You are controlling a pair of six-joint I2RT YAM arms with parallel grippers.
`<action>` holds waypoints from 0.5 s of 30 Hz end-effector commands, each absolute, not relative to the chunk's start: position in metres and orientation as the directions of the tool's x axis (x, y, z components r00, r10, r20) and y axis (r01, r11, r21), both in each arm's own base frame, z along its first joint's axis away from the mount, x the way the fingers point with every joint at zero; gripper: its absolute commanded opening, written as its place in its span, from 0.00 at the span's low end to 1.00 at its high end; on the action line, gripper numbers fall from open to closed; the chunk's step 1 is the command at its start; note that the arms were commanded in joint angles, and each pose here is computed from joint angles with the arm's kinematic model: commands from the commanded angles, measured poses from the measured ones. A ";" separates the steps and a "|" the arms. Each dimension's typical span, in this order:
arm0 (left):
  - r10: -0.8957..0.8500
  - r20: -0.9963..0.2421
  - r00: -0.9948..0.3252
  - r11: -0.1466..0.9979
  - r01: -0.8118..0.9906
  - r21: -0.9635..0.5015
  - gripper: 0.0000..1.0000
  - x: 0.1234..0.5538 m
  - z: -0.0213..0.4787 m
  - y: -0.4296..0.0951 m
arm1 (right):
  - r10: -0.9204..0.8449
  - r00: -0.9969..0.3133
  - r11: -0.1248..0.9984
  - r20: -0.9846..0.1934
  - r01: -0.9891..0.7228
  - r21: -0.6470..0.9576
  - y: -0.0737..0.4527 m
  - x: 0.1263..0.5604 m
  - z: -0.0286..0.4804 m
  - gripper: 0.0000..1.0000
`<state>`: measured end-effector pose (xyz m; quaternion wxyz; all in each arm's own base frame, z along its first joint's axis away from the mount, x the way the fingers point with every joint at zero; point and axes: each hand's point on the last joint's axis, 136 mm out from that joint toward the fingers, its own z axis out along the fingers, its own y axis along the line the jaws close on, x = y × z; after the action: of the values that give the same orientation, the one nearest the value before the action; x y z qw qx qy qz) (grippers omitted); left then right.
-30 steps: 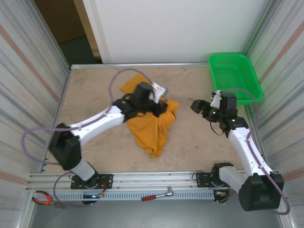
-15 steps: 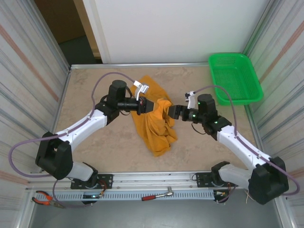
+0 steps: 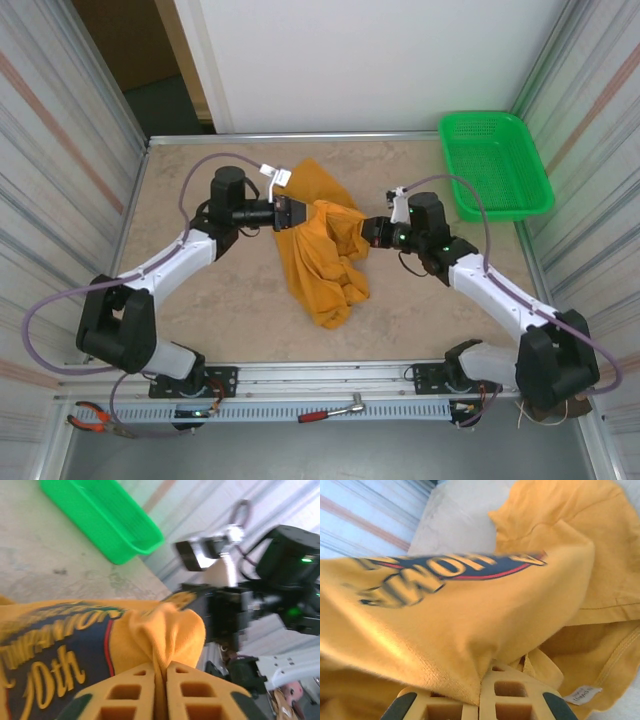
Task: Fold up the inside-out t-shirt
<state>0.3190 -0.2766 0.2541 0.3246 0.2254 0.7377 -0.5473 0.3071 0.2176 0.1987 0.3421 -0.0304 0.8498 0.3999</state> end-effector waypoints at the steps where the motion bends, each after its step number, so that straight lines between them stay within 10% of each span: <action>1: -0.107 -0.708 -0.699 0.353 0.639 -0.684 0.36 0.346 0.244 -0.258 | 0.232 -0.704 0.664 -0.671 -0.389 0.639 0.210 0.300 0.241 0.00; 4: -0.181 -0.667 -0.722 0.419 0.557 -0.717 0.59 0.367 0.230 -0.239 | 0.238 -0.694 0.656 -0.680 -0.401 0.639 0.208 0.296 0.255 0.00; 15: -0.031 -0.912 -0.409 0.798 0.539 -0.268 0.73 0.266 0.230 -0.283 | 0.213 -0.689 0.645 -0.693 -0.433 0.629 0.223 0.291 0.283 0.00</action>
<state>0.2725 -0.3000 0.2253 0.4135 0.1752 0.7916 -0.4144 0.2917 0.2177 0.2573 0.3691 -0.0506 0.8312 0.4127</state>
